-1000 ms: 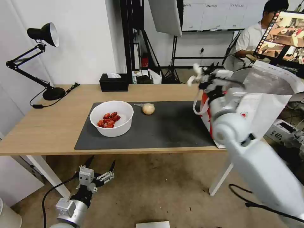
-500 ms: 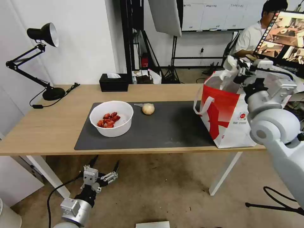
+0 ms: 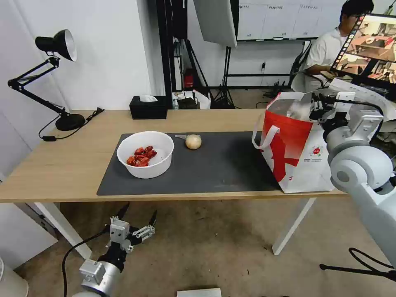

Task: Pick up the trash from the table and place it into the takeout bag.

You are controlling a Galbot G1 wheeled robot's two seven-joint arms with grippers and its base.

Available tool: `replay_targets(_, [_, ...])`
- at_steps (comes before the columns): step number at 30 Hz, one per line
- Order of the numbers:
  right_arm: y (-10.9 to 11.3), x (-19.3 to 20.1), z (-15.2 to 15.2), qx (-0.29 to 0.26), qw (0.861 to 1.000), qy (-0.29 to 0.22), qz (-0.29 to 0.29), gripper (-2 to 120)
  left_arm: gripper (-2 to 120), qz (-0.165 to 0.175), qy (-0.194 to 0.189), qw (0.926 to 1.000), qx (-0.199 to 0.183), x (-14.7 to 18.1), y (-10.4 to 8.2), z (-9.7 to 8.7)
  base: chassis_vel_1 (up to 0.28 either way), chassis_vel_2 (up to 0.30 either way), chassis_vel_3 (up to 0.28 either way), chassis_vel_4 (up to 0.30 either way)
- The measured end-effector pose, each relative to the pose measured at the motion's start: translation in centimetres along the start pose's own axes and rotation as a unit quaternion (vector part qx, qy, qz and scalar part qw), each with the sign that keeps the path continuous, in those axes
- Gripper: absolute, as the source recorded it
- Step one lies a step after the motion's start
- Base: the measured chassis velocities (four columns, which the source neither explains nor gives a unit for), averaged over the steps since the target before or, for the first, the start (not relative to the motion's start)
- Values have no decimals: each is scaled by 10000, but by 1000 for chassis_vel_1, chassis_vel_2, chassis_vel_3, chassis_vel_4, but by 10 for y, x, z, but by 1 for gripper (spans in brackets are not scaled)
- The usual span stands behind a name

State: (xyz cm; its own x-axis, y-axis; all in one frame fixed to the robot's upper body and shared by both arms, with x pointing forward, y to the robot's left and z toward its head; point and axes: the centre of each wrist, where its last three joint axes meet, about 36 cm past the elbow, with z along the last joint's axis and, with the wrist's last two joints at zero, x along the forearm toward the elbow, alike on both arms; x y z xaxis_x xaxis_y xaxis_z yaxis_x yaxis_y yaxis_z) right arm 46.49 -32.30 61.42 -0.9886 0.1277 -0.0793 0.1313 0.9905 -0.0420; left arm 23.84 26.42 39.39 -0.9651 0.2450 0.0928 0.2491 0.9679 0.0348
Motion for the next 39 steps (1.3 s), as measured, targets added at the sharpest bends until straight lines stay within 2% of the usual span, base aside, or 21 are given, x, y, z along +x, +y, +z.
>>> replay_targets(4, [0,1,0,9,10000,-3,-3,45,100,-1,-11,10000,1,0,-1,-1,0,0,0,0])
replay_targets(6, [1,4,0,6,10000,-8,-51,57,100,-3,-19,10000,3,2,-2,-2,0,0,0,0])
replay_targets(7, [1,4,0,6,10000,-8,-51,57,100,-3,-19,10000,3,2,-2,-2,0,0,0,0])
replay_targets(9, [3,8,2,-34,9999,-38,-119,68,100,-11,-20,10000,4,2,-2,-3,0,0,0,0])
replay_targets(11, [4,10,2,-54,9999,-60,-146,70,100,-12,-22,10000,5,2,-2,-3,0,0,0,0])
replay_targets(14, [4,16,1,-220,9988,-241,-356,86,100,-11,-36,10000,6,2,-2,-4,0,0,0,0])
replay_targets(15, [4,16,1,-220,9988,-241,-356,86,100,-11,-36,10000,6,2,-2,-4,0,0,0,0])
replay_targets(17, [4,26,-7,-580,9943,-437,-779,96,100,-6,-48,10000,7,2,-3,-4,0,0,0,0])
replay_targets(19, [4,29,-9,-639,9931,-468,-866,98,100,-3,-51,10000,9,1,-3,-4,0,0,0,0])
replay_targets(21, [4,45,-15,-790,9850,-647,-1391,100,100,9,-63,10000,15,1,-3,-5,0,0,0,0])
replay_targets(22, [4,45,-15,-790,9850,-647,-1391,100,100,9,-63,10000,15,1,-3,-5,0,0,0,0])
replay_targets(23, [5,56,-13,-824,9808,-690,-1626,100,100,19,-78,10000,19,0,-4,-5,0,0,0,0])
replay_targets(25, [6,60,-12,-839,9796,-697,-1687,100,100,20,-87,10000,21,0,-4,-6,0,0,0,0])
replay_targets(27, [12,89,-2,-845,9754,-601,-1948,100,100,24,-122,9999,23,0,-5,-8,0,0,0,0])
replay_targets(31, [15,105,6,-732,9758,-487,-2003,100,100,16,-133,9999,46,0,-7,-8,0,0,0,0])
replay_targets(34, [21,138,29,-344,9787,-319,-1999,100,100,22,-132,9999,63,1,-10,-7,0,0,0,0])
replay_targets(39, [26,168,56,-269,9797,-95,-1986,100,100,13,-122,9999,73,2,-12,-6,0,0,0,0])
